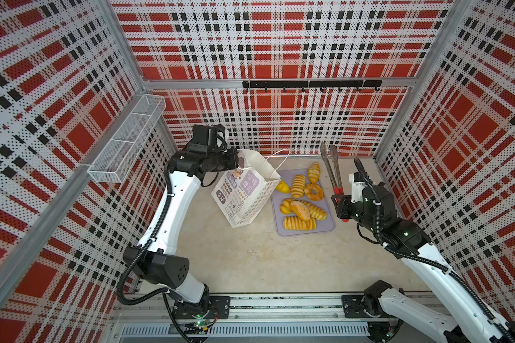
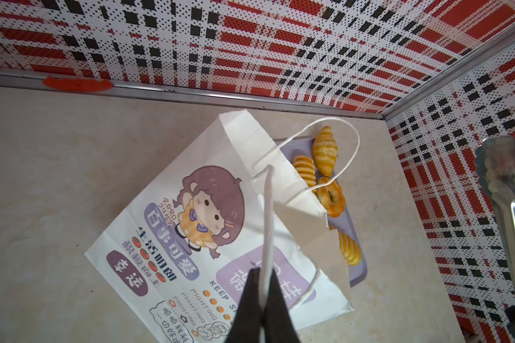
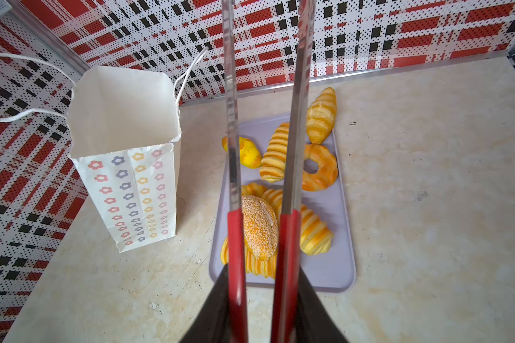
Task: Place the fake bread into the paper bag
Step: 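Lift the bag by its handle with the left gripper toward the tray, then hold the bag beside the tray with the left gripper while the right lowers the tongs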
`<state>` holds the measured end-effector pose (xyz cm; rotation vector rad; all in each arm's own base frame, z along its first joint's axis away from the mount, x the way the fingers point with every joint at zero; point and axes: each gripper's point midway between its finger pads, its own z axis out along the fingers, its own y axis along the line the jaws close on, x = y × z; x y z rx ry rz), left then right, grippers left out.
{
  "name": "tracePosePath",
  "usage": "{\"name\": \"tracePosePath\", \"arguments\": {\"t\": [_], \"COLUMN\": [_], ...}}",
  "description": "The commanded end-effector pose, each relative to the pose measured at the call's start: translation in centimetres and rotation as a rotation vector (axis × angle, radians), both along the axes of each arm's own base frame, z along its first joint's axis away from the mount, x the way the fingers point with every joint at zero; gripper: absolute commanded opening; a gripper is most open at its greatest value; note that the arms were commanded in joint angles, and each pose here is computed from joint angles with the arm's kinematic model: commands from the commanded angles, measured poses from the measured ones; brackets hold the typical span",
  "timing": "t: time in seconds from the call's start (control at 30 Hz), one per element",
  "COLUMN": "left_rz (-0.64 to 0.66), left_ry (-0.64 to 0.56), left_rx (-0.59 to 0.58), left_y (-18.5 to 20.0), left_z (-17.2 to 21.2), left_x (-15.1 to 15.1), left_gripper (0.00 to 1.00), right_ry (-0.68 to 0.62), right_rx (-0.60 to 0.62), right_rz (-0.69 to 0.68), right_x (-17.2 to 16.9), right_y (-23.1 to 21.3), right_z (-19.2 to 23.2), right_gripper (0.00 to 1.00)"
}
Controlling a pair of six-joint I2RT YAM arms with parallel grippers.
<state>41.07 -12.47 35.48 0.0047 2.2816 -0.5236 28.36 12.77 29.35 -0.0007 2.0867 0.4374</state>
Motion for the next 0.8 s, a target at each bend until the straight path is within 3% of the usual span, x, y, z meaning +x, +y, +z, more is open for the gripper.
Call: {"name": "tracePosePath", "arguments": {"t": [0.0,0.2,0.37,0.57,0.77], "left_rz": [0.059,0.07,0.018,0.043,0.029], "left_ry": [-0.1,-0.249,-0.272,-0.318,-0.201], "left_rx": [0.029,-0.16,-0.212,-0.122,-0.045], "left_y": [2.6,4.6,3.8,4.4,3.7], "left_z": [2.9,8.0,9.4,10.9,6.4], "left_x": [0.3,-1.5,-4.4,-6.8,-5.8], "left_gripper": [0.0,0.0,0.0,0.0,0.0], "right_ry": [-0.044,-0.045,-0.049,-0.047,-0.056], "right_rx": [0.007,0.005,0.013,0.021,0.023], "right_rz": [-0.005,-0.001,0.006,0.037,0.041], "right_x": [0.4,0.9,1.7,2.6,2.7], "right_y": [-0.2,0.0,0.4,1.4,1.3], "right_z": [2.0,2.4,2.5,2.6,2.9], "right_gripper": [0.31,0.31,0.31,0.31,0.31]}}
